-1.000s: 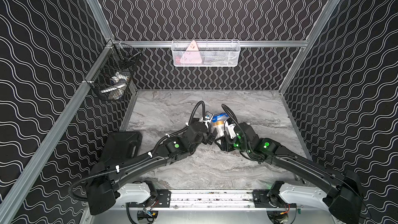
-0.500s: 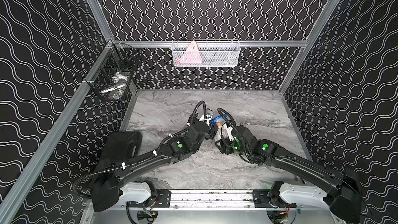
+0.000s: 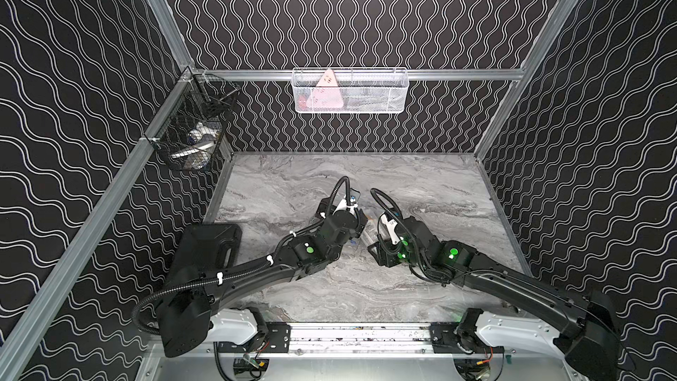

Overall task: Take out toiletry kits
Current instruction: Open the lid of the container, then adjust the container.

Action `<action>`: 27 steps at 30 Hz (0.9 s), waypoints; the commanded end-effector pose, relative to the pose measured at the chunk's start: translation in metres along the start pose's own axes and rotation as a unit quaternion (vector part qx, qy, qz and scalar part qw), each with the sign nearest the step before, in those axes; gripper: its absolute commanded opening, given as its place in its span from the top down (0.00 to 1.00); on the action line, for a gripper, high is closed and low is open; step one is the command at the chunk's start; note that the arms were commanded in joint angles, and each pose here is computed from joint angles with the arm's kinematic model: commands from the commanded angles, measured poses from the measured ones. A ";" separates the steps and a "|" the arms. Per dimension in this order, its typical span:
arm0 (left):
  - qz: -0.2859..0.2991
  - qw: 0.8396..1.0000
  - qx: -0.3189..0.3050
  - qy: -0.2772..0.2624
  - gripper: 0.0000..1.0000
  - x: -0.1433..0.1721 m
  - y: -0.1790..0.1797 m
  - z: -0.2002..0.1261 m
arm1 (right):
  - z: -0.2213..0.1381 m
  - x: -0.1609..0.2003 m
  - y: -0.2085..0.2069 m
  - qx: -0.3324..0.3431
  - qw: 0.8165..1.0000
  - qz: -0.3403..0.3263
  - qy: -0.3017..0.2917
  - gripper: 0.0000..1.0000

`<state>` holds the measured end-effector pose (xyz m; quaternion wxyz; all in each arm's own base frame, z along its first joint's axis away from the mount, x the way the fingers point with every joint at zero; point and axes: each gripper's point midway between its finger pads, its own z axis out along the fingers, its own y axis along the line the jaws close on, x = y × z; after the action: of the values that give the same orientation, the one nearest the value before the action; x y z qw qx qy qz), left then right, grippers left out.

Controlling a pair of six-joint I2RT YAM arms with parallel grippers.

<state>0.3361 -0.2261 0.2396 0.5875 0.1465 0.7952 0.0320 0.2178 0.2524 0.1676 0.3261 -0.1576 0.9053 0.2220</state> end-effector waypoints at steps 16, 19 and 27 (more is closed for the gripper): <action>-0.128 0.991 0.021 0.025 0.01 -0.010 0.033 -0.026 | -0.009 -0.023 -0.016 0.013 0.992 0.017 -0.121 0.67; -0.162 0.983 0.065 0.060 0.01 0.005 0.026 -0.029 | -0.013 -0.021 -0.023 0.016 0.989 0.019 -0.146 0.67; -0.283 0.926 0.159 0.192 0.05 0.089 -0.008 -0.028 | 0.002 0.000 -0.047 0.070 0.990 0.032 -0.118 0.68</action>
<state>0.2990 -0.1924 0.1815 0.4353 0.0309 0.8854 -0.1600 0.2293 0.2115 0.1423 0.4116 -0.1049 0.8872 0.1801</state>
